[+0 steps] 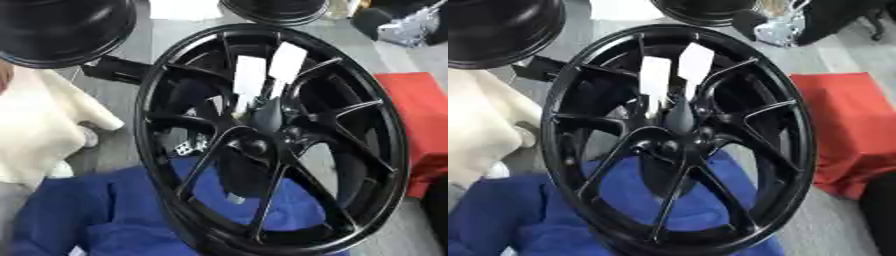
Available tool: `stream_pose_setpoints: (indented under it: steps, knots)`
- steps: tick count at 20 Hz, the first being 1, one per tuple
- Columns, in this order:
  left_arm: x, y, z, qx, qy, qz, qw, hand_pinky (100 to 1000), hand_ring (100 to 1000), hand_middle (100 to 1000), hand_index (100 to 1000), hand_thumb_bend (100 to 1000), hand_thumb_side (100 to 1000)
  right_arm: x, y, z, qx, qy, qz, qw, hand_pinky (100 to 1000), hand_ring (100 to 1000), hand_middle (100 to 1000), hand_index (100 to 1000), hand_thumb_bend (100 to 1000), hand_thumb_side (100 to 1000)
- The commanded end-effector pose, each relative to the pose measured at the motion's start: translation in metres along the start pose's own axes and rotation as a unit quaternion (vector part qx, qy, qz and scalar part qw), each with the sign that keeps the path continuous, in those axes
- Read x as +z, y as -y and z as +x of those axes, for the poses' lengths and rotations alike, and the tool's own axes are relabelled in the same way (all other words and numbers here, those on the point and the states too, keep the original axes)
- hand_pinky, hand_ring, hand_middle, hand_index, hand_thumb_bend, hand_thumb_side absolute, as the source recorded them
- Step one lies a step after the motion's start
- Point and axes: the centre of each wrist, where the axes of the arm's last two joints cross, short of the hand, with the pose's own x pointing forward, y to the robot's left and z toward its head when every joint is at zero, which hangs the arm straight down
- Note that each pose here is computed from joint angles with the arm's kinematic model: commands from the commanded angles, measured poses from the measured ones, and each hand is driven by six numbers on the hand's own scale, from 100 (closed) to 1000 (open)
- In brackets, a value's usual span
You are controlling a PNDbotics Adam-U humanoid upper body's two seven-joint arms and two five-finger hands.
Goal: Pull the pin out of the wheel hub.
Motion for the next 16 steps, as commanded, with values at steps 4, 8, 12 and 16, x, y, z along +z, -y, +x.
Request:
stream_pose_setpoints:
  steps: [4, 8, 12, 16]
  knots:
    - [-0.005, -0.001, 0.010, 0.001, 0.018, -0.007, 1.000, 828, 813, 803, 862, 604, 616, 0.007, 0.009, 0.014, 0.022, 0.026, 0.034, 0.999, 901, 892, 827, 856, 234, 100]
    - [-0.005, -0.001, 0.010, 0.003, 0.018, -0.007, 1.000, 828, 812, 803, 862, 601, 615, 0.007, 0.011, 0.020, 0.032, 0.034, 0.055, 0.997, 910, 897, 829, 859, 276, 100]
    - [-0.005, 0.000, 0.011, 0.005, 0.018, -0.008, 1.000, 828, 810, 801, 861, 598, 614, 0.003, 0.009, 0.021, 0.045, 0.029, 0.065, 0.996, 919, 900, 842, 871, 301, 100]
    - [-0.005, 0.000, 0.010, 0.007, 0.015, -0.006, 1.000, 827, 809, 799, 860, 596, 612, -0.001, 0.012, 0.022, 0.059, 0.030, 0.062, 0.996, 916, 894, 833, 866, 301, 100]
